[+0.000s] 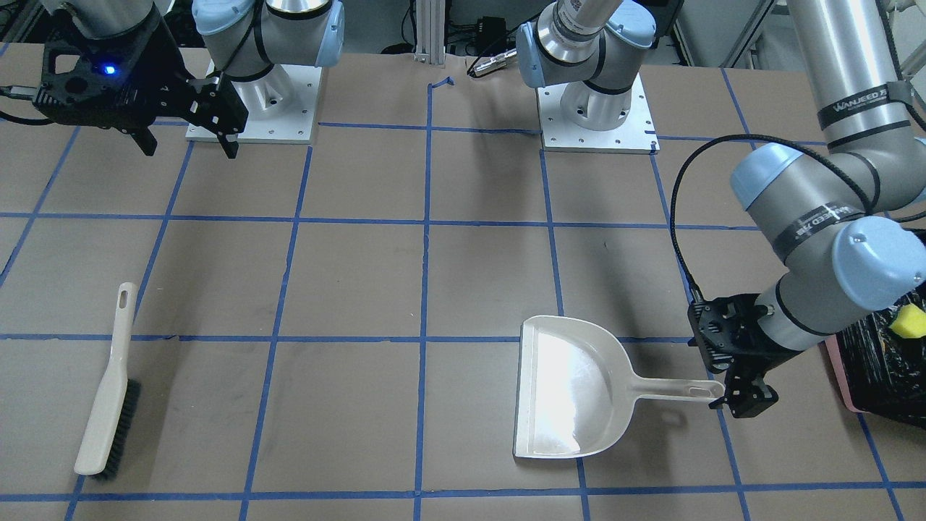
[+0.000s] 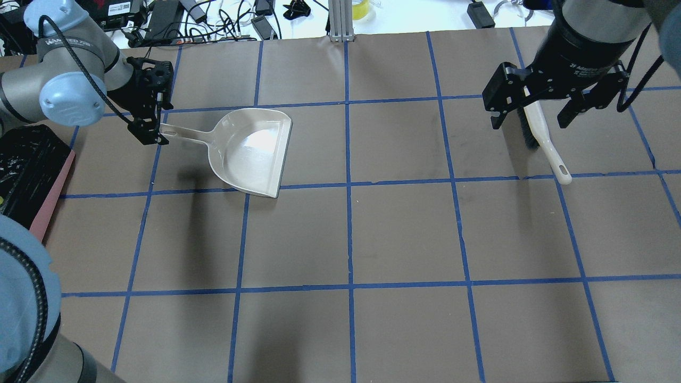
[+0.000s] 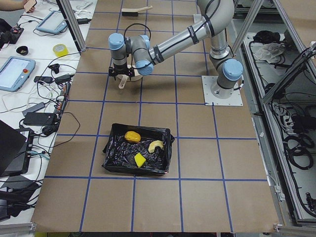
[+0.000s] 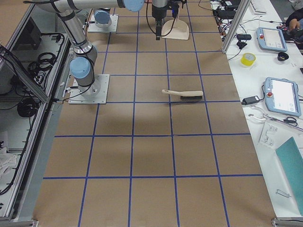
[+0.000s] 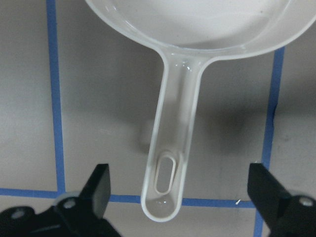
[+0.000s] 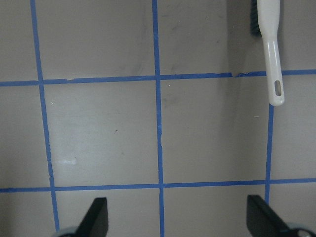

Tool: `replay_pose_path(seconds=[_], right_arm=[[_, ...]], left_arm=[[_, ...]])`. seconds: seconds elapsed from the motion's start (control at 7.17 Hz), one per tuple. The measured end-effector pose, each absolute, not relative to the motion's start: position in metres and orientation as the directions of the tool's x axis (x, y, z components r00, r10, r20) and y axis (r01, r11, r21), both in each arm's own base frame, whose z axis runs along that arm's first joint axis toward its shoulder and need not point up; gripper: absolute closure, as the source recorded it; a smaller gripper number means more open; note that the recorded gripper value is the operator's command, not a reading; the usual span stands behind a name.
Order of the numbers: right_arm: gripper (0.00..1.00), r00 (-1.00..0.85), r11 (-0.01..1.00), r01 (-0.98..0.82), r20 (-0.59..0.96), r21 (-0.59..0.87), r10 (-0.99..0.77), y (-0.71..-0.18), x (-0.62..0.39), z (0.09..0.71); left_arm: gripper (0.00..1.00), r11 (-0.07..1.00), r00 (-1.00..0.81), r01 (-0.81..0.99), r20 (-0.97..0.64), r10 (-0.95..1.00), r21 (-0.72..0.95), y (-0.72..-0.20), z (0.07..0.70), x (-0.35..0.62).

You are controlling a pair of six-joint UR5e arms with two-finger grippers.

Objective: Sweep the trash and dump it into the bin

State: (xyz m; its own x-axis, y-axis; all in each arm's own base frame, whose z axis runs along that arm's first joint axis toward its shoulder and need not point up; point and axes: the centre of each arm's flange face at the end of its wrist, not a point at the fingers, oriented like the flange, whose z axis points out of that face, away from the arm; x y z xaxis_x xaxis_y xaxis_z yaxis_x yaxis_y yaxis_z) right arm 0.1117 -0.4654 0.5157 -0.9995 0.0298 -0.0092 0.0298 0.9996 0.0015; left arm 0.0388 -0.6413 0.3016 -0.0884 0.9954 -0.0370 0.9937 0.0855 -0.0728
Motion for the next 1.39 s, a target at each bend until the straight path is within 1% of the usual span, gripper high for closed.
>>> replay_pose_path(seconds=[0.14,0.42,0.7,0.98,1.12,1.39], right_arm=[[0.0,-1.0,1.0,0.03,-0.01,0.002,0.03,-0.465,0.112,0.515],[0.0,-0.999,1.0,0.03,-0.011,0.002,0.03,-0.466,0.112,0.515],[0.0,-0.999,1.0,0.031,-0.012,0.003,0.031,-0.466,0.112,0.515],[0.0,-0.999,1.0,0.031,-0.012,0.004,0.031,-0.465,0.112,0.515],[0.0,-0.999,0.999,0.031,-0.012,0.005,0.031,-0.465,0.112,0.515],[0.0,-0.999,0.999,0.031,-0.012,0.006,0.031,-0.465,0.112,0.514]], left_arm=[[0.0,0.143,-0.145,0.987,-0.014,0.989,-0.076,-0.628,0.32,0.064],[0.0,0.338,-0.337,0.936,0.023,0.941,-0.095,-0.587,0.346,0.172],[0.0,0.52,-0.52,0.848,0.024,0.854,-0.1,-0.548,0.353,0.273],[0.0,0.686,-0.687,0.719,0.033,0.726,-0.111,-0.521,0.348,0.335],[0.0,0.739,-0.742,0.663,0.023,0.67,-0.115,-0.514,0.348,0.356],[0.0,0.766,-0.772,0.631,-0.005,0.635,-0.124,-0.517,0.355,0.372]])
